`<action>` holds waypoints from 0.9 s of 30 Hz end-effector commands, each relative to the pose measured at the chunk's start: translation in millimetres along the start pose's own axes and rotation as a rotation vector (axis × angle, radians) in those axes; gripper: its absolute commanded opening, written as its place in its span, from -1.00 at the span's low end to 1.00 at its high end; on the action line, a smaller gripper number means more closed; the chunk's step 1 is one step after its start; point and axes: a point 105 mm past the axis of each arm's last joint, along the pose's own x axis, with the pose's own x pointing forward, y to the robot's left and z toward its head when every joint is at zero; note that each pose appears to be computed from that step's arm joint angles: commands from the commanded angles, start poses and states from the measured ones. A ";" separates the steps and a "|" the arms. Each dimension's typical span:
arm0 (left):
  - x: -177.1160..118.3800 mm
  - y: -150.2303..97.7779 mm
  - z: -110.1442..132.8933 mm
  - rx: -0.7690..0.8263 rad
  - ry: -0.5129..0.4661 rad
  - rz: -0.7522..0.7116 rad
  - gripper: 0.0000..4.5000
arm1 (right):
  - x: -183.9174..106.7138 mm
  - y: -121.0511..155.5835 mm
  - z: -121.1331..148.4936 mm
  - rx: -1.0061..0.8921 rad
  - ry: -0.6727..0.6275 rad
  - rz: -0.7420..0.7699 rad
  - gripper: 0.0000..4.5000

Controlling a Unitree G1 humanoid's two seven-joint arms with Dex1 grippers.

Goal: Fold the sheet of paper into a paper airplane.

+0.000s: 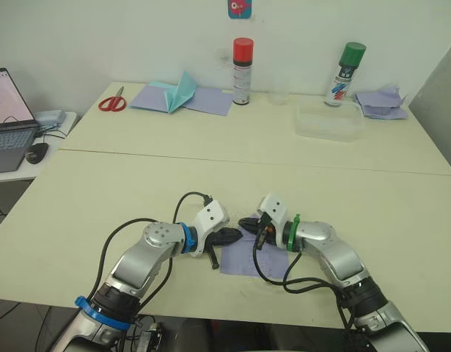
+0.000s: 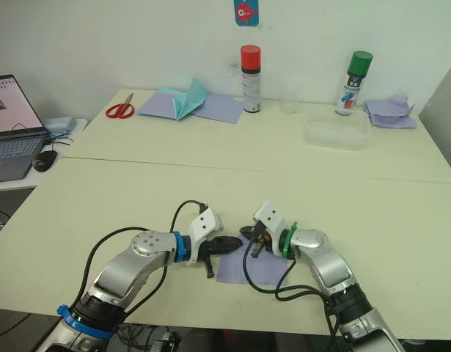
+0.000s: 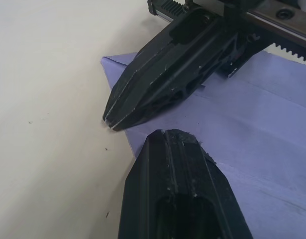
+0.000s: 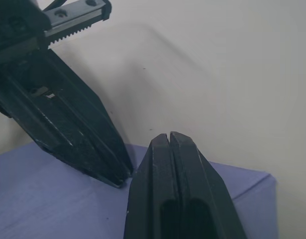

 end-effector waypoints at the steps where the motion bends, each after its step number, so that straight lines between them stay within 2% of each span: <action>1: 1.4 -2.5 -28.2 -0.040 0.109 -0.001 -0.99 | 0.7 -0.9 -9.3 -0.032 0.067 -0.007 -1.00; 5: 1.4 -1.5 -28.6 -0.048 0.112 0.002 -0.99 | -4.0 -16.8 -20.0 -0.008 0.104 -0.091 -1.00; 9: 1.6 -0.5 -33.8 -0.044 0.134 0.005 -0.99 | -12.1 -32.5 -23.9 0.064 0.083 -0.165 -1.00; 16: 2.9 2.3 -34.7 -0.043 0.140 0.011 -0.99 | -22.2 -47.9 -27.1 0.075 0.079 -0.245 -1.00; 20: 5.5 5.1 -32.5 -0.033 0.138 0.018 -0.99 | -24.9 -54.3 -21.3 0.060 0.054 -0.285 -1.00; 27: 8.2 8.5 -29.8 -0.024 0.132 0.023 -0.99 | -31.4 -61.8 6.5 0.030 -0.053 -0.326 -1.00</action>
